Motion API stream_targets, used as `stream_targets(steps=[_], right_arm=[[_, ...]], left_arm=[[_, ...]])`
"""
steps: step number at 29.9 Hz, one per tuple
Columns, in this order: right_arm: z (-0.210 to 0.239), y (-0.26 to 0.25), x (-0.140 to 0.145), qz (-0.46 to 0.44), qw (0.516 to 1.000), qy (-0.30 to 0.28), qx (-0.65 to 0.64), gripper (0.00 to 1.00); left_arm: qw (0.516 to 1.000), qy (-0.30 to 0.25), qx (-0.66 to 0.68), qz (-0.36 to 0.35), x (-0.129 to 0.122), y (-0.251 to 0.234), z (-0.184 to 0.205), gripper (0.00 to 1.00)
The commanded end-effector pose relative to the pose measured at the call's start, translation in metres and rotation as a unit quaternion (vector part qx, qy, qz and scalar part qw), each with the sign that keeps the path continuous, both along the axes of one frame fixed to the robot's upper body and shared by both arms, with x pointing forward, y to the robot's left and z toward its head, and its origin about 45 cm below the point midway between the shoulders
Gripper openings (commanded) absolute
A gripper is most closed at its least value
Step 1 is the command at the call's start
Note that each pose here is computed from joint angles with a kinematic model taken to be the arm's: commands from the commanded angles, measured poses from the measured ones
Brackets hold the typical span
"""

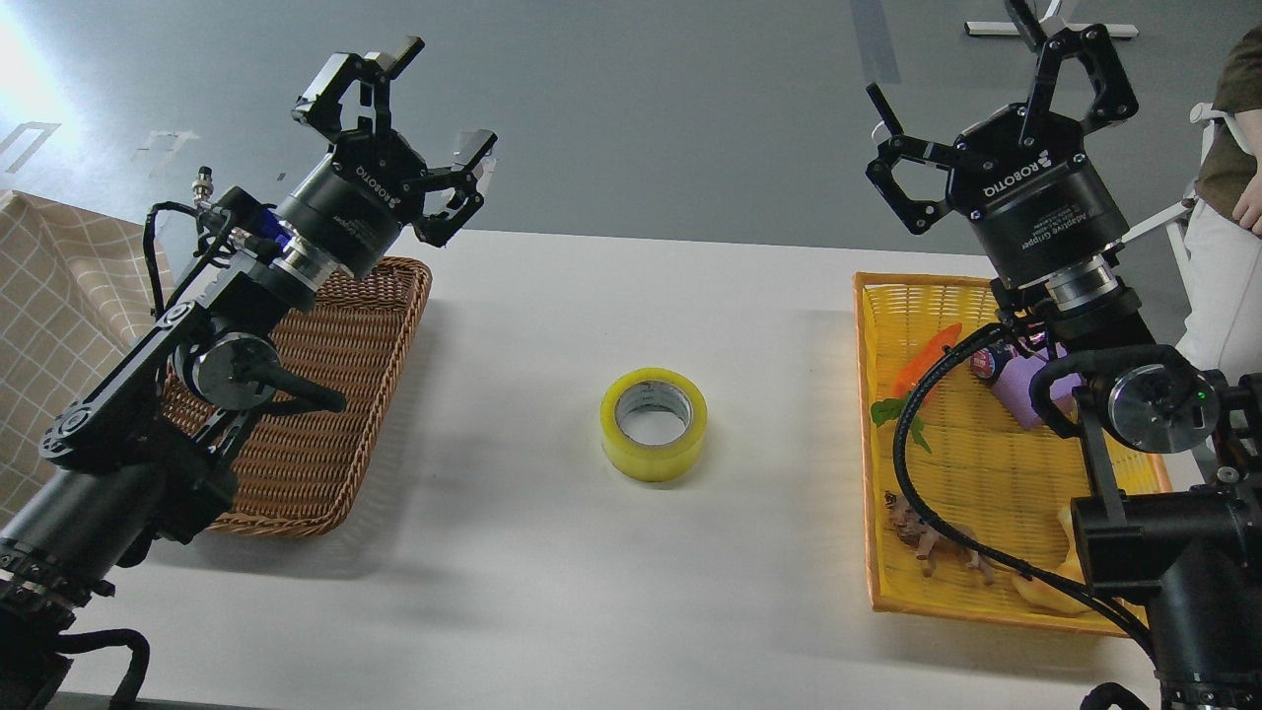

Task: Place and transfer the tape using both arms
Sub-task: 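Swing the left gripper over to the tape roll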

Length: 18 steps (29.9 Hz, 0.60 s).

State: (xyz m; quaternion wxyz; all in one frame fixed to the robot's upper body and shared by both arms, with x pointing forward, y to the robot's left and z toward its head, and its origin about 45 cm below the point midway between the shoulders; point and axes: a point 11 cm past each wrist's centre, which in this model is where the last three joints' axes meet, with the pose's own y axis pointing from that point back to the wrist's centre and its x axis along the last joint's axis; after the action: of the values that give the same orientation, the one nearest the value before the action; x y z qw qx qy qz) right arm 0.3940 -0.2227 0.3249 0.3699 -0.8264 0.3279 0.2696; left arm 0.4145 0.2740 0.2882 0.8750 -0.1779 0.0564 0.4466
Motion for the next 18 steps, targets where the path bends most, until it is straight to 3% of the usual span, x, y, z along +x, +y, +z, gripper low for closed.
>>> stream_targets(steps=[1,9,14,18], right_arm=[[-0.002,0.0,0.0,0.0,1.0,0.003,-0.002,1.0],[-0.006,0.0,-0.001,-0.001,1.0,0.007,-0.003,1.0],[-0.006,-0.001,-0.001,-0.002,1.0,0.007,-0.004,1.0],[-0.007,0.0,0.001,-0.001,1.0,0.009,-0.007,1.0]], left_arm=[[0.992,-0.032,0.121,-0.003,0.001,0.003,0.0,0.98],[0.937,-0.101,0.335,-0.021,-0.004,0.001,0.004,0.98],[0.914,-0.126,0.385,-0.026,-0.01,0.007,0.017,0.98],[0.873,-0.167,0.454,-0.068,-0.017,-0.017,0.019,0.98]])
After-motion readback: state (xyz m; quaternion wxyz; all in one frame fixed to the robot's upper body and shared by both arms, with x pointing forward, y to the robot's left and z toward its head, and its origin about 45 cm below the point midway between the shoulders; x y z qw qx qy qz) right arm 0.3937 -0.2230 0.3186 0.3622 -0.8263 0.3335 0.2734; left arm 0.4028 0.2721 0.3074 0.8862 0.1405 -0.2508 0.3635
